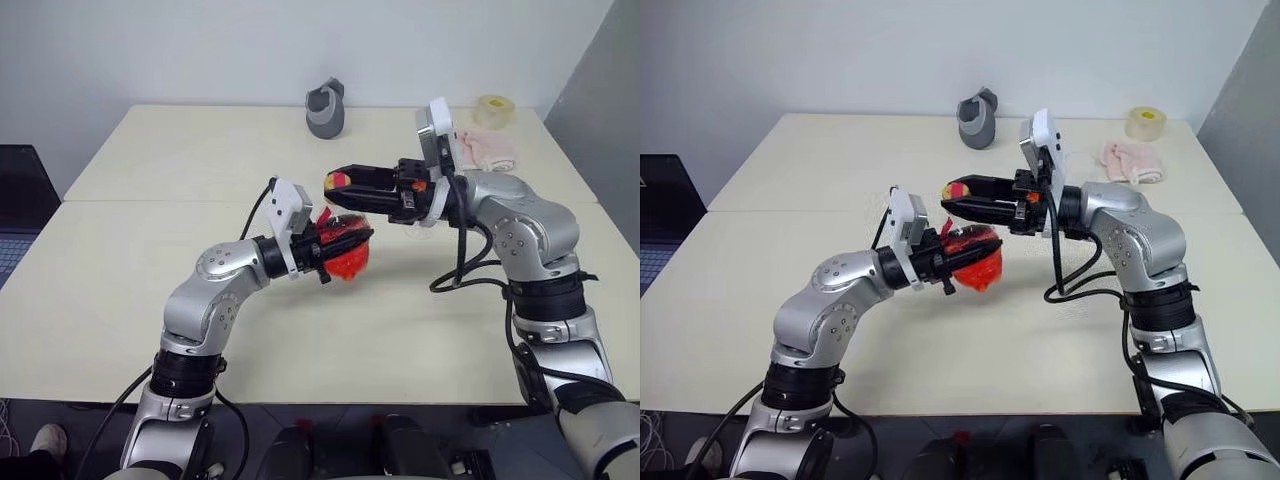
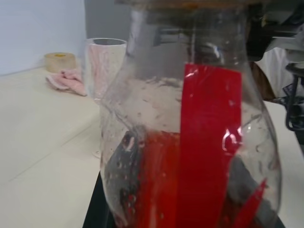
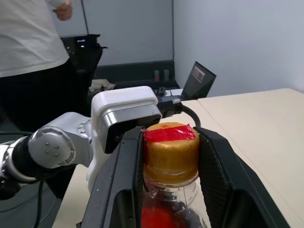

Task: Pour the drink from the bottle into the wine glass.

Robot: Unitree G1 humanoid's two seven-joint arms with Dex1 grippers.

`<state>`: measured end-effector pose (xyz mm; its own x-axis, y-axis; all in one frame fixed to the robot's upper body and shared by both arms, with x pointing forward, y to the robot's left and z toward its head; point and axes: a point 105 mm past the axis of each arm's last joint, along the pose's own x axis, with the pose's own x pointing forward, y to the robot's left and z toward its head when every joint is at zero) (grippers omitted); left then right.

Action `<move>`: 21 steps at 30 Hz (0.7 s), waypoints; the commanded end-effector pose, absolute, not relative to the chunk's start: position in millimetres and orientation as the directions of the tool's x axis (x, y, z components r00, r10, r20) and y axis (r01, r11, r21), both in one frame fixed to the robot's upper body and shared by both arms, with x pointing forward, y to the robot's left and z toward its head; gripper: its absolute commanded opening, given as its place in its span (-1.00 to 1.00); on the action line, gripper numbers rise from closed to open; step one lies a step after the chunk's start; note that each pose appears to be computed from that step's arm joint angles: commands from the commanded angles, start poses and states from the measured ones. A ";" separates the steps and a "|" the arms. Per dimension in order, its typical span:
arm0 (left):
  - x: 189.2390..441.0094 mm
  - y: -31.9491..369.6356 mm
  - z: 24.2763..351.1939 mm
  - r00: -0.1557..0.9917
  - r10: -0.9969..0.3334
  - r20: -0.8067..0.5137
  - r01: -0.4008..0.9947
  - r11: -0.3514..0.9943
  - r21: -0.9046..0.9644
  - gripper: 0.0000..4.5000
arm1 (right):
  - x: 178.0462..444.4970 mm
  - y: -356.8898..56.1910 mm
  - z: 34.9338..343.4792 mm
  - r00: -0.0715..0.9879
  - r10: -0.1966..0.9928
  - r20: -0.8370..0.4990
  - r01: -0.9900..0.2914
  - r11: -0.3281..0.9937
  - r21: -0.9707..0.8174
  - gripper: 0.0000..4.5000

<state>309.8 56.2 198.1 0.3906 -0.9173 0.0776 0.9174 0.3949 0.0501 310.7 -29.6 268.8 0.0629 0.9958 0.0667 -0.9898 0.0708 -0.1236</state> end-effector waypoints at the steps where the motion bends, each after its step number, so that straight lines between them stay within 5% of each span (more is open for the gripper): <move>1: 295.2 49.0 215.6 0.306 -0.944 0.124 0.945 0.317 0.077 -0.51 | 287.3 -15.0 279.4 -0.102 0.993 0.050 -0.981 -0.093 -0.169 -0.43; 5: 293.9 52.6 215.8 0.295 -0.949 0.112 0.949 0.304 0.082 -0.51 | 285.1 -14.8 280.1 -0.120 0.992 0.037 -0.981 -0.113 -0.156 -0.43; 19: 325.0 83.1 207.0 0.443 -0.893 0.077 0.883 0.449 0.136 -0.54 | 293.0 -42.2 279.5 0.118 0.991 0.068 -0.982 0.127 -0.138 -0.43; 21: 327.8 83.9 207.4 0.445 -0.892 0.076 0.881 0.452 0.142 -0.54 | 291.4 -44.1 279.4 0.142 0.987 0.074 -0.980 0.151 -0.129 -0.10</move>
